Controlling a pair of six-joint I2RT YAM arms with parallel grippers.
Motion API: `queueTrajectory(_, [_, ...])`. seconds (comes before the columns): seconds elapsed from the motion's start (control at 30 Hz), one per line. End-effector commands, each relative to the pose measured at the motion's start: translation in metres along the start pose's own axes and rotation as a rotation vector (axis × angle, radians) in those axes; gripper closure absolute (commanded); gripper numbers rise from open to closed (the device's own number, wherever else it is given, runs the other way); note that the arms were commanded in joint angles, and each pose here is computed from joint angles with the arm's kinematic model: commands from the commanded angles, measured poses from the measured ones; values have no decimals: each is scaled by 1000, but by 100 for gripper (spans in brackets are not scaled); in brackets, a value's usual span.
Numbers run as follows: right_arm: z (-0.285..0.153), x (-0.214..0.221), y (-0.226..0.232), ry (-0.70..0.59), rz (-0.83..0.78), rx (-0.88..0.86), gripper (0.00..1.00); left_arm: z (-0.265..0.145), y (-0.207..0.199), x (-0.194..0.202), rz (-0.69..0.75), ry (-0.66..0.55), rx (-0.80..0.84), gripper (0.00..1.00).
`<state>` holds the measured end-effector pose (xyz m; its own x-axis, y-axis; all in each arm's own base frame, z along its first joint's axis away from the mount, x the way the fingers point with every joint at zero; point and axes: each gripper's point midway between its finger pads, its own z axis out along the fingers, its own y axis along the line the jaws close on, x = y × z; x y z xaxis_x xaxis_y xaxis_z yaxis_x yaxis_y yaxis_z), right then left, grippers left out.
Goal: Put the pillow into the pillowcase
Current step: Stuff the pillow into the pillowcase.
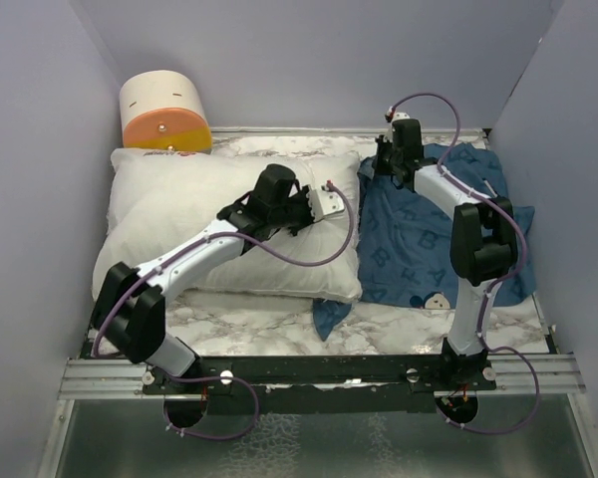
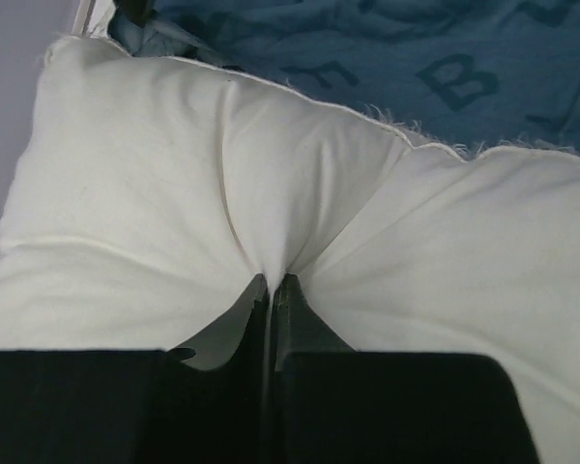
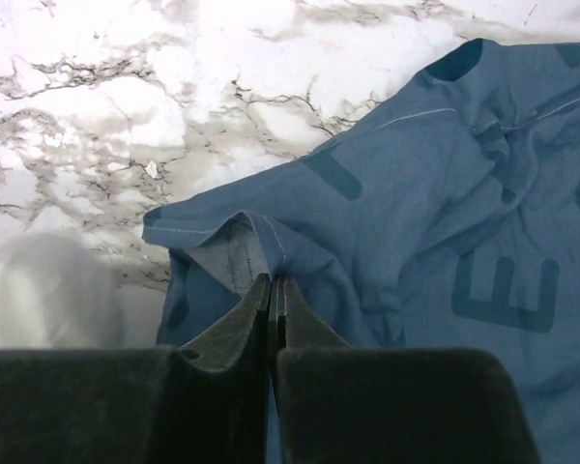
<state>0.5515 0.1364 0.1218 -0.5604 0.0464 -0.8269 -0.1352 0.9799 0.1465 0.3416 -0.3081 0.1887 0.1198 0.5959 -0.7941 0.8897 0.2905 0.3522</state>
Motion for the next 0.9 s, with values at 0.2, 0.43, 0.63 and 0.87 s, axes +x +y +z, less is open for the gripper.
queueTrajectory(0.2, [-9,-40,28,-102,32,-150,99,-46,-86,30,-131,8,278,100])
queueTrajectory(0.43, [-42,-59,52,-195,-14,-274,99,-26,-73,34,-140,52,289,100])
queueTrajectory(0.63, [-65,-67,62,-247,-52,-319,99,-18,-70,23,-162,45,345,100])
queueTrajectory(0.87, [-99,-76,89,-289,-107,-409,99,-21,-48,17,-124,64,283,100])
